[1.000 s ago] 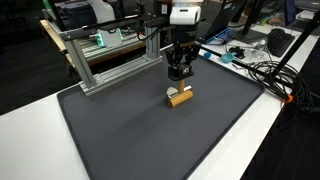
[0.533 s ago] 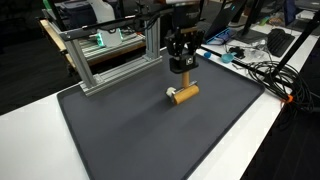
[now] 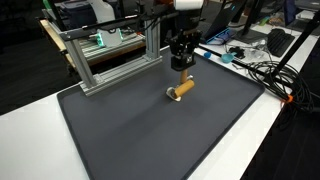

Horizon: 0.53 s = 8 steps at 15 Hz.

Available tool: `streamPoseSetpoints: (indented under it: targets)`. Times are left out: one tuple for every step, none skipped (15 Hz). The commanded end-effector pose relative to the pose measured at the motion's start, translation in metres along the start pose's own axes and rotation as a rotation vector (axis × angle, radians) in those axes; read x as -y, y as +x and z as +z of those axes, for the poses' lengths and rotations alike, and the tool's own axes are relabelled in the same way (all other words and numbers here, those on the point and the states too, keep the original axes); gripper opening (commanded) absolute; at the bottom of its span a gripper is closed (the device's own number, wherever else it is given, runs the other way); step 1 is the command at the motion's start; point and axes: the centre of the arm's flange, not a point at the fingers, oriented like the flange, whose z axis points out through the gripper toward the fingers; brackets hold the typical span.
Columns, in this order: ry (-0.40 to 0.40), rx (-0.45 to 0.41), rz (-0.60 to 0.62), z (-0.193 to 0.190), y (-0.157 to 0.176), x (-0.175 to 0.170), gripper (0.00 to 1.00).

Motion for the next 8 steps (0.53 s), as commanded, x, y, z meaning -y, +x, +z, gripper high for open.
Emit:
streamPoseSetpoints:
  targets:
    - [-0.006, 0.042, 0.008, 0.016, -0.002, -0.006, 0.22]
    - [-0.013, 0.049, 0.016, 0.022, -0.002, -0.01, 0.22]
    - [-0.024, 0.053, 0.031, 0.027, -0.002, -0.016, 0.22]
    - [-0.028, 0.051, 0.042, 0.026, 0.0, -0.02, 0.22]
    - [-0.031, 0.063, 0.045, 0.027, 0.0, -0.023, 0.22]
    - [-0.033, 0.098, 0.026, 0.027, -0.004, -0.024, 0.22]
    - [-0.024, 0.128, 0.003, 0.027, -0.007, -0.025, 0.22]
    - [-0.015, 0.153, -0.02, 0.026, -0.01, -0.024, 0.22]
